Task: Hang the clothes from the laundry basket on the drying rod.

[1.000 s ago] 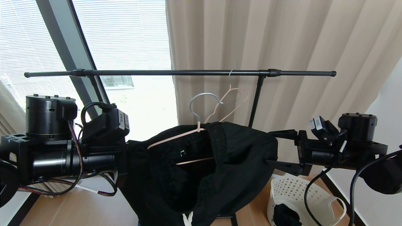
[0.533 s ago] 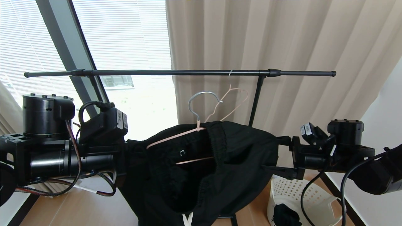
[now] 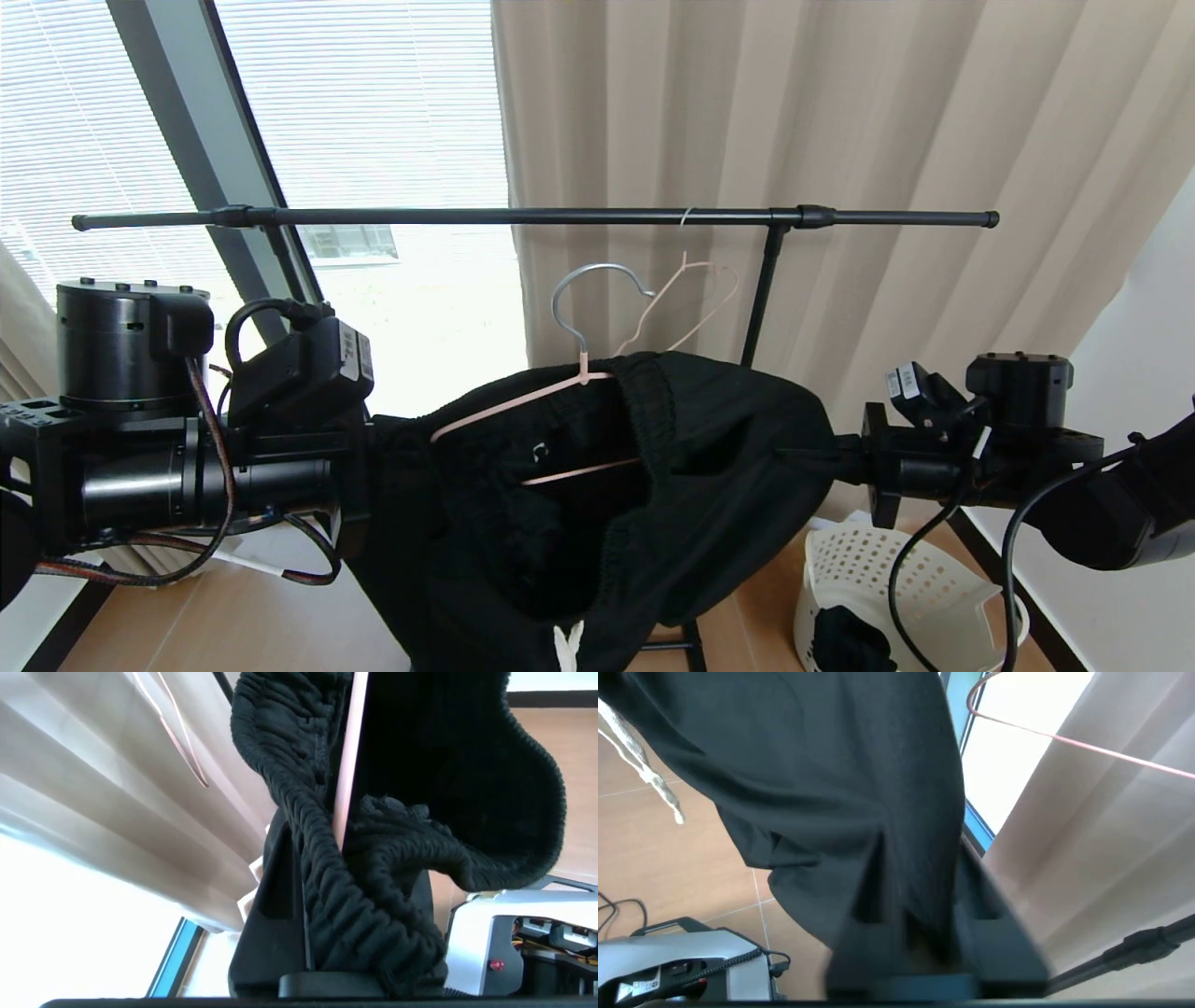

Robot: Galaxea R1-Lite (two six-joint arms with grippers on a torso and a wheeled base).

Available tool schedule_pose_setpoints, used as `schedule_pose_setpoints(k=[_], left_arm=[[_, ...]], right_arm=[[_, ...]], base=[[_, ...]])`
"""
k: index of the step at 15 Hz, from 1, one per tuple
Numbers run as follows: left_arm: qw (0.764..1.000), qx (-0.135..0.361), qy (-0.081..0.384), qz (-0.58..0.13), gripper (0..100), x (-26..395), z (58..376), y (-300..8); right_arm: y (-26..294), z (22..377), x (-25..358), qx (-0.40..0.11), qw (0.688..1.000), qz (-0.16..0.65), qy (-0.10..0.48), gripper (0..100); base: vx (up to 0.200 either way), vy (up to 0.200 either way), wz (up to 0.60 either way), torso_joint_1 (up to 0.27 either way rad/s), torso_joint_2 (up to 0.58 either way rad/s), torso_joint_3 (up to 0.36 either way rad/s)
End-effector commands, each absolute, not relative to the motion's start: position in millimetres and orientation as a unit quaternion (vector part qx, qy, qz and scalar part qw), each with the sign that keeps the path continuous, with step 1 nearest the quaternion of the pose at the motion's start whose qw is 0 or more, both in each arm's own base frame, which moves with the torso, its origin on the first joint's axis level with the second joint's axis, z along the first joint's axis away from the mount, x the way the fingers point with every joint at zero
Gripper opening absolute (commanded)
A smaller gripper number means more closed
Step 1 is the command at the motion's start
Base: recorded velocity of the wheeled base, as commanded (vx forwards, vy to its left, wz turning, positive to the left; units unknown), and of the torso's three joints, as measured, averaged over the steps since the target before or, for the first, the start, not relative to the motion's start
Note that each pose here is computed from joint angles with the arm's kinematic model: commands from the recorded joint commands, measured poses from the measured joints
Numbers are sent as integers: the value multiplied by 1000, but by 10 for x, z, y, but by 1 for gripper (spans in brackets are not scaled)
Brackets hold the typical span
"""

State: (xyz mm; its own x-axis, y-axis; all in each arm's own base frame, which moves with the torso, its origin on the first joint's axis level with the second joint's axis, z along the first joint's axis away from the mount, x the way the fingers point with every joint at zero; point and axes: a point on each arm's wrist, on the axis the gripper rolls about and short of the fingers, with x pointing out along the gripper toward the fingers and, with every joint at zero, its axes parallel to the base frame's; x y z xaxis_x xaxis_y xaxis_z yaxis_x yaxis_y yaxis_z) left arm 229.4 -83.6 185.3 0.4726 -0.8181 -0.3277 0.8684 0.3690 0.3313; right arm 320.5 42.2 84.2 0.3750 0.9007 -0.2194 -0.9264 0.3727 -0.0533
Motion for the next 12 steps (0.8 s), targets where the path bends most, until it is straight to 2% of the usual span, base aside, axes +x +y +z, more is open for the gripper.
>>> schedule_pose_setpoints(k=[1, 12], left_arm=[[827, 233, 57, -508, 0, 2291, 1836, -816], [837, 234, 55, -492, 0, 2189, 1861, -699]], right_arm=[[357, 825, 3260, -83, 831, 545, 77, 0], [128, 811, 3428, -71, 850, 515, 81, 0]], base=[[0, 0, 0, 0, 0, 0], [0, 0, 0, 0, 0, 0]])
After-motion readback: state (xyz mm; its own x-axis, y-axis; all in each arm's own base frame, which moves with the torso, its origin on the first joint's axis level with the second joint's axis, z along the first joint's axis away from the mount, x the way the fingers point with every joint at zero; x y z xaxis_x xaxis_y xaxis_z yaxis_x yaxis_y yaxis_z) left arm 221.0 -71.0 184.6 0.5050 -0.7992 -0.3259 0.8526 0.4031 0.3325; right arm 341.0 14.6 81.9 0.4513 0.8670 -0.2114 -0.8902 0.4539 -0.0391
